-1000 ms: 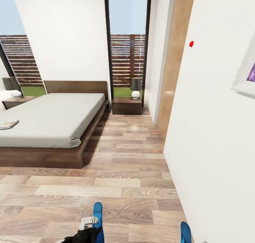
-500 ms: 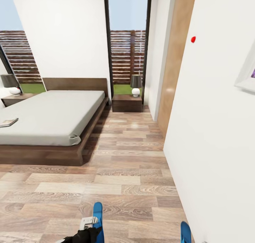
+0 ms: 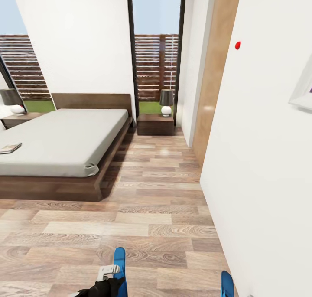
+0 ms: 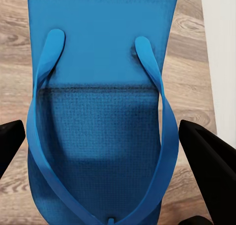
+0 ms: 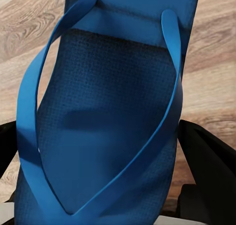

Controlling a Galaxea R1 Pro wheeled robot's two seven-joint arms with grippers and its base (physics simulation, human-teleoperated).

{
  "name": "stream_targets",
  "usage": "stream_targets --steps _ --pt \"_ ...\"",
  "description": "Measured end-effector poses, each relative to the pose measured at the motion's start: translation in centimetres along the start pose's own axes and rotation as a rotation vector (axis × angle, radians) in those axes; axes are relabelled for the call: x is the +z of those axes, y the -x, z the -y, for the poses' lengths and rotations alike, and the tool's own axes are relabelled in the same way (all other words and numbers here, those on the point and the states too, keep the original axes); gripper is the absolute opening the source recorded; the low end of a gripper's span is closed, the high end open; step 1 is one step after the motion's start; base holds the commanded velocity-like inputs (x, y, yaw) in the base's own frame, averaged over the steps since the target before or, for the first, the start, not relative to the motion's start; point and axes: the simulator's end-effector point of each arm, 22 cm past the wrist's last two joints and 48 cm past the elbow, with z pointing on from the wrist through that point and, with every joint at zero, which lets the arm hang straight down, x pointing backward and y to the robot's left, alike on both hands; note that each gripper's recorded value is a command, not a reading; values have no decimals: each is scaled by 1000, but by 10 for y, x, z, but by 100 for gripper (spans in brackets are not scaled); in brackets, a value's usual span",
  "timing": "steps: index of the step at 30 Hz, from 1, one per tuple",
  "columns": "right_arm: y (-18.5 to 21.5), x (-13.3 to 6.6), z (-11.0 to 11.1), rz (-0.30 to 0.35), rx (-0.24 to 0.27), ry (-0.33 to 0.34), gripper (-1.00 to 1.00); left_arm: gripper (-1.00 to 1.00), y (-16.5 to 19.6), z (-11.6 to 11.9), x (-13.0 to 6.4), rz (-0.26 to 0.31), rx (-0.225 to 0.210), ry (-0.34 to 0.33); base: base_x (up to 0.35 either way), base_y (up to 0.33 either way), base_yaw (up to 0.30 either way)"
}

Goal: In the bedroom, move the book from the bed onto either nightstand, and place the two sandals side by side next to the bed.

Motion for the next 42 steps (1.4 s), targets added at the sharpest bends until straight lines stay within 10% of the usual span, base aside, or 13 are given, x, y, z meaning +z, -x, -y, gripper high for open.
stream_targets --steps 19,42 --pt "-5 1 2 -11 4 -4 -100 -100 -6 -2 2 -12 -6 3 13 0 0" --pt "-5 1 3 -11 4 -6 -100 -100 -6 -3 1 -11 -5 6 310 0 0"
